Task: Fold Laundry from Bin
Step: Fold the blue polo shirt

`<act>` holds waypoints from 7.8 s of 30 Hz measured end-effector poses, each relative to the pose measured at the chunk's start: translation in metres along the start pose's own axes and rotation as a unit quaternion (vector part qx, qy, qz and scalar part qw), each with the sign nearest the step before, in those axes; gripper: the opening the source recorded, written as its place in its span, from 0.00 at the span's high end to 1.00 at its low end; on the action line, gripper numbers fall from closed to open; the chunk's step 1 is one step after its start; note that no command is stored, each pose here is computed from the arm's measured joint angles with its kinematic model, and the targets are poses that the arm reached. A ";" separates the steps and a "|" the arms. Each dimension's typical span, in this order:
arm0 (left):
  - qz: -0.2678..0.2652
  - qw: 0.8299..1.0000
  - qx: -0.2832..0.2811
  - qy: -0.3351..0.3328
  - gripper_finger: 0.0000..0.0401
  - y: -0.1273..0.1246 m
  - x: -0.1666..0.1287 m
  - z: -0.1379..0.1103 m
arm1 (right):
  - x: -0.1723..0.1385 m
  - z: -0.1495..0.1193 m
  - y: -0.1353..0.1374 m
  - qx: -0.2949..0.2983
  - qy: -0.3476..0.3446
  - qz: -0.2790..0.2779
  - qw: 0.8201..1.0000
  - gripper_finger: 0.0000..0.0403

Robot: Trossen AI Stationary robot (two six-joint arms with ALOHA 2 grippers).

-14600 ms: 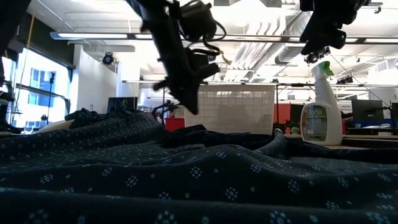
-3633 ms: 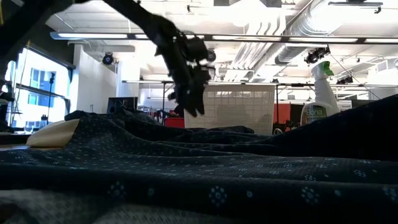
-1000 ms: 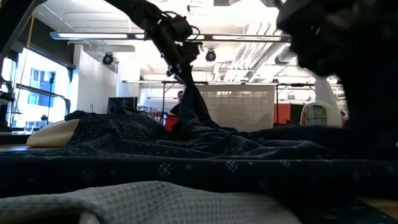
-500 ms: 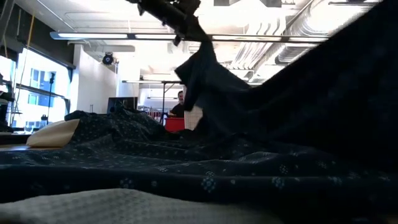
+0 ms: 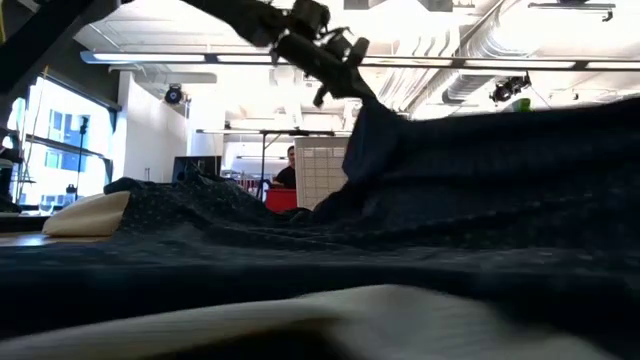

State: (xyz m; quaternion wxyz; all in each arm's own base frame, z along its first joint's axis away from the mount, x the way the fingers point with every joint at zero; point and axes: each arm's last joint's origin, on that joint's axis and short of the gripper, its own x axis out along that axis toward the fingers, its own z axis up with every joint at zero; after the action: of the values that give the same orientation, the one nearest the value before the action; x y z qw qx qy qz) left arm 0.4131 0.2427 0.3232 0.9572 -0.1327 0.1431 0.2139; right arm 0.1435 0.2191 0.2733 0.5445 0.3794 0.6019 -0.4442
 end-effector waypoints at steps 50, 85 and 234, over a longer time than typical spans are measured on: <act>0.080 0.847 0.108 0.515 1.00 0.009 -0.094 -0.089 | 0.078 -0.016 0.141 -0.013 0.023 0.253 0.967 1.00; 0.139 0.847 0.132 0.496 1.00 0.020 -0.134 -0.118 | 0.076 0.044 0.186 -0.018 -0.070 0.395 0.916 1.00; -0.061 0.982 -0.016 0.178 1.00 0.032 0.004 -0.128 | 0.092 -0.016 0.076 0.031 0.070 0.242 0.967 1.00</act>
State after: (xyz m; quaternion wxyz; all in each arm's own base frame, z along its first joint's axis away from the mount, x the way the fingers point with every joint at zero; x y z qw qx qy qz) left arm 0.3744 0.2321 0.1973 0.9254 -0.1924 0.2995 0.1301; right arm 0.1993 0.2558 0.1728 0.5805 0.5606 0.5143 -0.2904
